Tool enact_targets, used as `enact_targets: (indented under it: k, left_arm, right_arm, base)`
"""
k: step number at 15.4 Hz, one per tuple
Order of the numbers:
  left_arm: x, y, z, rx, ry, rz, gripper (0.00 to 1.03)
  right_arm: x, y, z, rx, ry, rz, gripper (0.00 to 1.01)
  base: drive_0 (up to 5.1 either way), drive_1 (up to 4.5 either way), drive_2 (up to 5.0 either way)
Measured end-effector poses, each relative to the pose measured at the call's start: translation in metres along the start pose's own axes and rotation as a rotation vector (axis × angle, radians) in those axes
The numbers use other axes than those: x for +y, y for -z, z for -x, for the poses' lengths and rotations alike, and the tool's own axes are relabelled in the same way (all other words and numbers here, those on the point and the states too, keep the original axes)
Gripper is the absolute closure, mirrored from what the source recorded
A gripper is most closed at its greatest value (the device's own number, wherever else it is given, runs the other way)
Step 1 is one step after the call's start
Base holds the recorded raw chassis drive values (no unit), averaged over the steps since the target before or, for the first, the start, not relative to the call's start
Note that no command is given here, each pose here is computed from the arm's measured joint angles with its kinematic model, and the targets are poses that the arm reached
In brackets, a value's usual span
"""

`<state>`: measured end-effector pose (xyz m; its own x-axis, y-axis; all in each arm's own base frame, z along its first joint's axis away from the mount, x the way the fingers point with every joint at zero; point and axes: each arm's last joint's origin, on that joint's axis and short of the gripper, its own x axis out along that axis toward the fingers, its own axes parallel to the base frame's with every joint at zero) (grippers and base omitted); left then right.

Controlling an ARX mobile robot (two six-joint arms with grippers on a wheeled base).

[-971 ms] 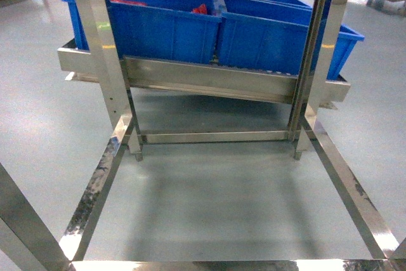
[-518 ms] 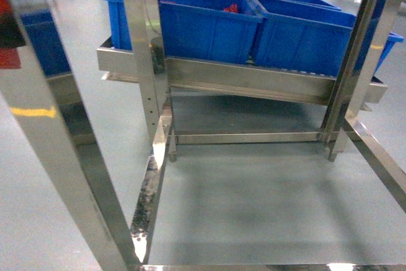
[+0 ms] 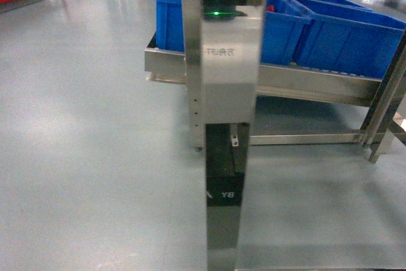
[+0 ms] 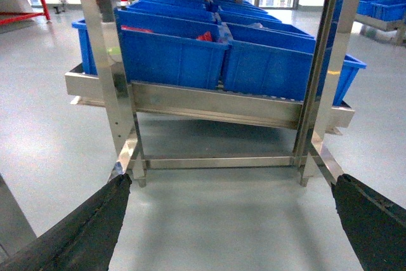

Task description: Pick capacitor and pack into box

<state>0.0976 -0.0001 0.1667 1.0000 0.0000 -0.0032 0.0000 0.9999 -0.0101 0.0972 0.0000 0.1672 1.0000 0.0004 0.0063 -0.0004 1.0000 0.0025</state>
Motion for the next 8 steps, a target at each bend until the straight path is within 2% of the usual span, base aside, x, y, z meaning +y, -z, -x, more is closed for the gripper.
enact_targets:
  k: [8]
  left_arm:
    - [0.0000, 0.0001, 0.0000, 0.001, 0.000, 0.000, 0.60]
  right_arm:
    - [0.0000, 0.0003, 0.0000, 0.003, 0.000, 0.000, 0.03]
  base:
    - [-4.9, 2.49, 2.5]
